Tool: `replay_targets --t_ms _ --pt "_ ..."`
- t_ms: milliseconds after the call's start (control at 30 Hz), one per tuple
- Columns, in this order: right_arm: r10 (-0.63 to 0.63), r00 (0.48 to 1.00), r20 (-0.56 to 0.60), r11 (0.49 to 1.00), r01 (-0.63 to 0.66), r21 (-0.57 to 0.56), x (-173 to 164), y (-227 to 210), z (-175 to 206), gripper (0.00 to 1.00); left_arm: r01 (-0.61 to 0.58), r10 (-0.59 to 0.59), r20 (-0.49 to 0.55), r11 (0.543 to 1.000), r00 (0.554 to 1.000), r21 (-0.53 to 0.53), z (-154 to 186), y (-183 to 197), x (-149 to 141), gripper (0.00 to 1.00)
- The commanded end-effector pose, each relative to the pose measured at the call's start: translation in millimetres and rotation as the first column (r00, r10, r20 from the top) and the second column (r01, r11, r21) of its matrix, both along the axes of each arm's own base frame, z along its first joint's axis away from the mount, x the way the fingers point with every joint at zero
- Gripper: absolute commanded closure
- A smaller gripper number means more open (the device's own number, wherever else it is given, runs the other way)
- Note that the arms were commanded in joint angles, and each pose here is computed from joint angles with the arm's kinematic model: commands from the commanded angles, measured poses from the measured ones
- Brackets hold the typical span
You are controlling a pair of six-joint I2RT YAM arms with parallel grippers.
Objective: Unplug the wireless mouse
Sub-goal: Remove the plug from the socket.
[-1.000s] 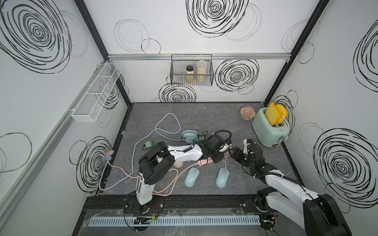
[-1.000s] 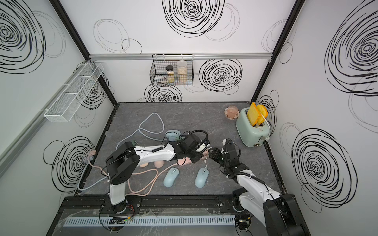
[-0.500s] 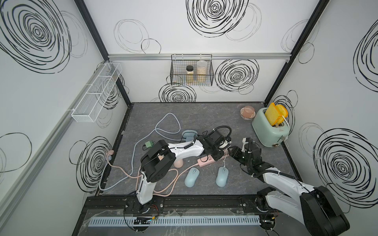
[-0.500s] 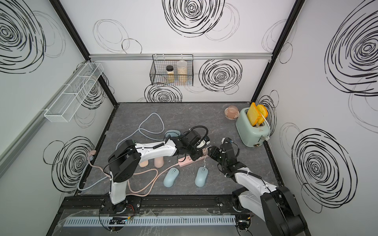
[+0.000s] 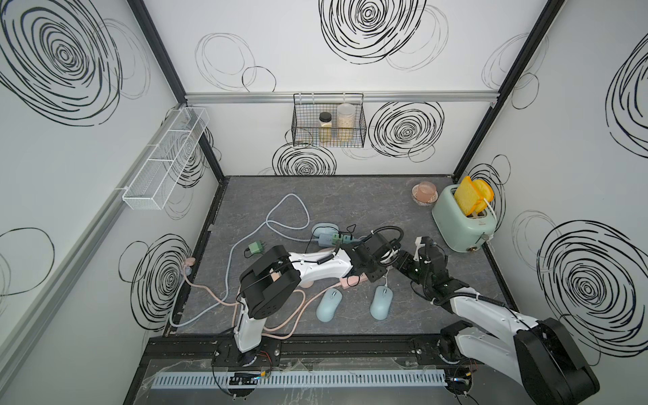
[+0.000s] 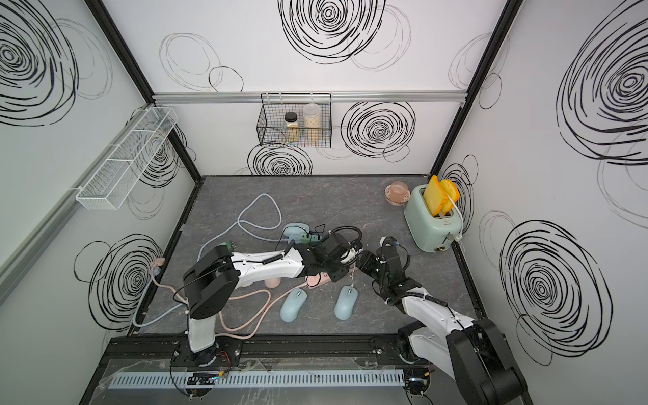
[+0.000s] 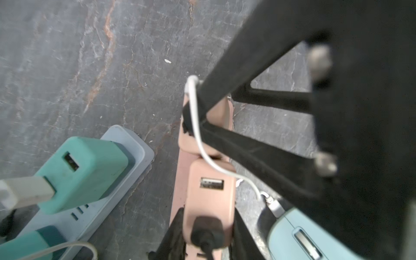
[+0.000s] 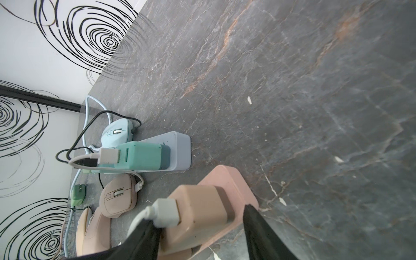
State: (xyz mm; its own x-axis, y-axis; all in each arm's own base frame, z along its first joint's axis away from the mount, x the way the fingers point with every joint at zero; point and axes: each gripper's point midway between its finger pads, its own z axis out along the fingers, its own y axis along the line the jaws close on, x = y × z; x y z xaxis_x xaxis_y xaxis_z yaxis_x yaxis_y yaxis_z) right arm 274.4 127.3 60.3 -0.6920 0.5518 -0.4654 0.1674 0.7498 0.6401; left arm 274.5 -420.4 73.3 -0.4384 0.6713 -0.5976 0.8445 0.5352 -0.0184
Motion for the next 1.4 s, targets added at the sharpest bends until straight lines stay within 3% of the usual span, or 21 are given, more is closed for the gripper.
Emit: replay_targets --t_ms 0,100,267,400,467,567,800,900,967,1067,1167,1267,1367 --pt "-0.008 0.958 -0.285 0.992 -0.027 -0.119 -59 -21 -69 0.41 0.009 -0.023 -0.057 0.971 0.998 -0.240 65 -34 14 1.00" --pt "-0.009 0.958 -0.288 0.993 -0.026 -0.118 -60 -21 -70 0.41 -0.034 0.026 -0.036 0.966 0.999 -0.256 72 -29 24 1.00" --pt "-0.005 0.956 -0.293 0.993 -0.030 -0.118 -61 -19 -72 0.41 -0.036 0.087 0.267 0.982 0.960 -0.188 85 -26 19 1.00" --pt "-0.006 0.954 -0.301 0.993 -0.031 -0.118 -63 -19 -75 0.41 -0.050 0.106 0.399 0.988 0.911 -0.149 89 -25 15 1.00" --pt "-0.006 0.953 -0.303 0.992 -0.031 -0.119 -64 -18 -75 0.42 -0.035 0.091 0.352 0.986 0.931 -0.163 87 -28 15 1.00" --pt "-0.006 0.953 -0.304 0.992 -0.032 -0.121 -65 -18 -75 0.42 0.003 0.035 0.167 0.975 0.985 -0.224 81 -35 13 1.00" --pt "-0.008 0.953 -0.302 0.992 -0.031 -0.122 -65 -18 -76 0.42 -0.045 0.029 -0.051 0.937 0.998 -0.347 88 -34 27 1.00" --pt "-0.007 0.952 -0.307 0.992 -0.032 -0.123 -66 -18 -77 0.42 -0.071 0.076 0.002 0.939 0.997 -0.336 92 -30 35 1.00" --pt "-0.007 0.951 -0.308 0.992 -0.033 -0.123 -67 -17 -77 0.42 -0.063 0.106 0.137 0.955 0.985 -0.289 97 -30 33 1.00" --pt "-0.008 0.950 -0.312 0.992 -0.031 -0.122 -67 -17 -78 0.42 -0.043 0.120 0.326 0.971 0.938 -0.235 107 -33 22 1.00" --pt "-0.009 0.949 -0.315 0.992 -0.033 -0.126 -67 -17 -79 0.42 -0.049 0.129 0.451 0.981 0.883 -0.185 111 -33 17 1.00" --pt "-0.006 0.949 -0.315 0.991 -0.036 -0.125 -67 -16 -79 0.42 -0.030 0.095 0.410 0.986 0.907 -0.163 101 -38 16 1.00" --pt "-0.005 0.948 -0.318 0.991 -0.037 -0.126 -68 -16 -79 0.42 0.029 0.027 0.247 0.975 0.969 -0.219 95 -47 9 1.00"
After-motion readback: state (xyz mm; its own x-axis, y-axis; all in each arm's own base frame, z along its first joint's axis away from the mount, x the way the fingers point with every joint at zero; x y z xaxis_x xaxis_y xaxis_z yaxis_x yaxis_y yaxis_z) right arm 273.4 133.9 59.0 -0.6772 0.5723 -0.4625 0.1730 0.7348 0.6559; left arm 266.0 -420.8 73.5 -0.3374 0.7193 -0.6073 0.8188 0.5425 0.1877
